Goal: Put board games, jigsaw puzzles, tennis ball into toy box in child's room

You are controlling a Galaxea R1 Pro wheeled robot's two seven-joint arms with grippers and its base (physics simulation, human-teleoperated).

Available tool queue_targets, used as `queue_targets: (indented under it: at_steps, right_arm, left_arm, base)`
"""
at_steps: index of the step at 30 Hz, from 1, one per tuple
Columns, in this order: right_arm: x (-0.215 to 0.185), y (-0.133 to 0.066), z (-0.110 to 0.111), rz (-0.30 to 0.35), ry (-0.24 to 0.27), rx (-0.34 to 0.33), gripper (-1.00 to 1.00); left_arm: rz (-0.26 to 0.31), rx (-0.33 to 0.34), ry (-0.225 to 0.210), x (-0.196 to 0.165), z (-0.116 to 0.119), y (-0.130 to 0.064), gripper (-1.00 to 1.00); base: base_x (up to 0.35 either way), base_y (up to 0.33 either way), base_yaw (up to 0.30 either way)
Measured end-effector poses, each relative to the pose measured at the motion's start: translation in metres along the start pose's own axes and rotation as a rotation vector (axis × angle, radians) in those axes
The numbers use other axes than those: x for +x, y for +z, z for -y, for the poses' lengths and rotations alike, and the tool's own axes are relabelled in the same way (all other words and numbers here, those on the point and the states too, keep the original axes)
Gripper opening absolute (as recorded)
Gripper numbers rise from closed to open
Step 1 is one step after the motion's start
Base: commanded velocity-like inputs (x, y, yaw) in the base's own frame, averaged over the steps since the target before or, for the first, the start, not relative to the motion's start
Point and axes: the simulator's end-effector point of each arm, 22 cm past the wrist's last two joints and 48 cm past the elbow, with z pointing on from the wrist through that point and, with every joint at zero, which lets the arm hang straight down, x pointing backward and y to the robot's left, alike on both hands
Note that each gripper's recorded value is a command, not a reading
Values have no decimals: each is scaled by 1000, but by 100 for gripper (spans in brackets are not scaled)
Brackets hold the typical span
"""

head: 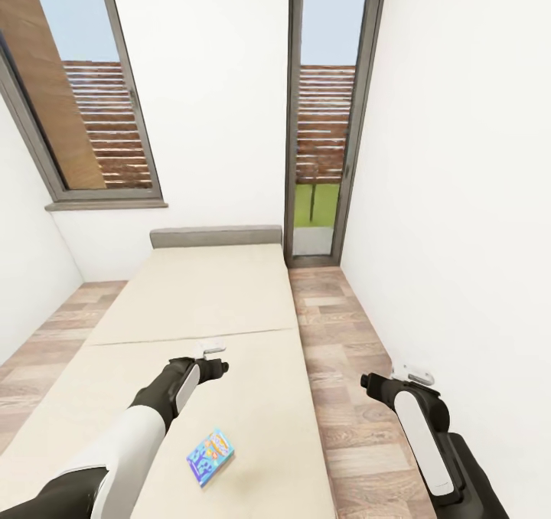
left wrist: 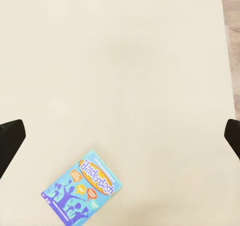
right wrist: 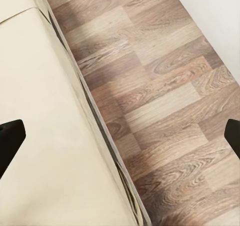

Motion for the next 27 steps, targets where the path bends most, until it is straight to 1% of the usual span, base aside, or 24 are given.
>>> queue_targets:
  at_steps: [8, 19, 27]
  right_arm:
    - [5, 5, 1, -14, -2, 4, 100]
    - [12, 11, 2, -31, -6, 12, 100]
    - [17, 16, 4, -45, -8, 18, 100]
  left_arm:
    - [-12, -1, -2, 5, -1, 5, 100]
    - [-26, -13, -4, 11, -11, 11, 100]
    - [-47, -15, -5, 19, -10, 16, 100]
  base:
    - [0, 0, 1]
    - [0, 0, 0]
    - [0, 0, 0]
